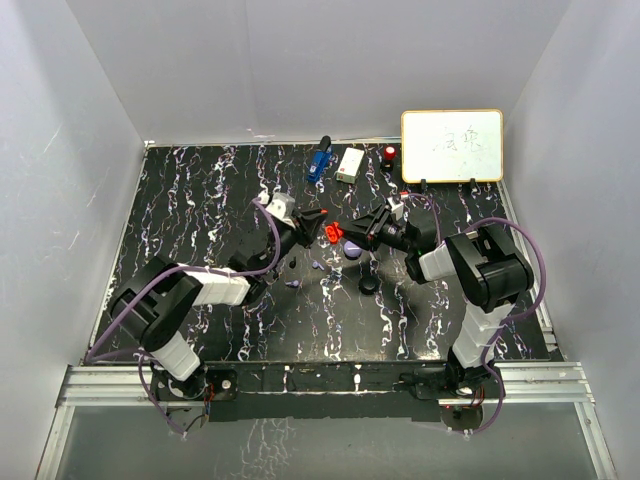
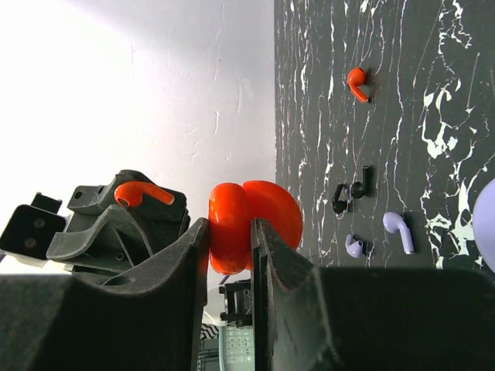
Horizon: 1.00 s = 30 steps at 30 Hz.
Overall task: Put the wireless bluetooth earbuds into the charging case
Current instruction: Place the earbud in the charging case.
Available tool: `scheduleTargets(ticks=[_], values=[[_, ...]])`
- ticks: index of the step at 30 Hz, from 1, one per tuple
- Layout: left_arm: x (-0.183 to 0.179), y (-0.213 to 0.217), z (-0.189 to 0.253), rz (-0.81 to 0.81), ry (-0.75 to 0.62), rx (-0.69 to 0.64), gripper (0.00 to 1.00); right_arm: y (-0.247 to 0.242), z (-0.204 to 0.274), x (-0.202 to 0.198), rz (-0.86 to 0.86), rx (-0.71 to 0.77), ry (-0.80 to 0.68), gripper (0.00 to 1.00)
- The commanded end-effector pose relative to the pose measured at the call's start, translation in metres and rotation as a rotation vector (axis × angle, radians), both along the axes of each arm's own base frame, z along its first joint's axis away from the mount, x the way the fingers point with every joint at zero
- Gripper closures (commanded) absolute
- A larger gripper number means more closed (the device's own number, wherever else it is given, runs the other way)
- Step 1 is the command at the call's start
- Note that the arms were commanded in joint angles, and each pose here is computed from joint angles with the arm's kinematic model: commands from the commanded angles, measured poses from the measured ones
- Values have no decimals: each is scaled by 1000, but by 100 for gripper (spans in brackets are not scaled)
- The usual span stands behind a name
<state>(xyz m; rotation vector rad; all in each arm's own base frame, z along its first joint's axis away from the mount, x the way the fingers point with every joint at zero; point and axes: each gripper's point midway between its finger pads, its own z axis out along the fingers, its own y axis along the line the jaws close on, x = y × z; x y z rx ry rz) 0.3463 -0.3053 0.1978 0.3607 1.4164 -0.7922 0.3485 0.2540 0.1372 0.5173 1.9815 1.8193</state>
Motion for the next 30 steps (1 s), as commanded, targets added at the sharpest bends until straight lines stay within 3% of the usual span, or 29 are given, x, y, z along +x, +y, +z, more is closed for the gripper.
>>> scheduleTargets(ticks=[1, 30], values=[[-11, -8, 30, -56, -134, -57, 100, 3, 29, 6, -1, 62, -91, 100], [-19, -19, 5, -19, -161, 17, 100, 0, 39, 7, -31, 92, -103, 100]])
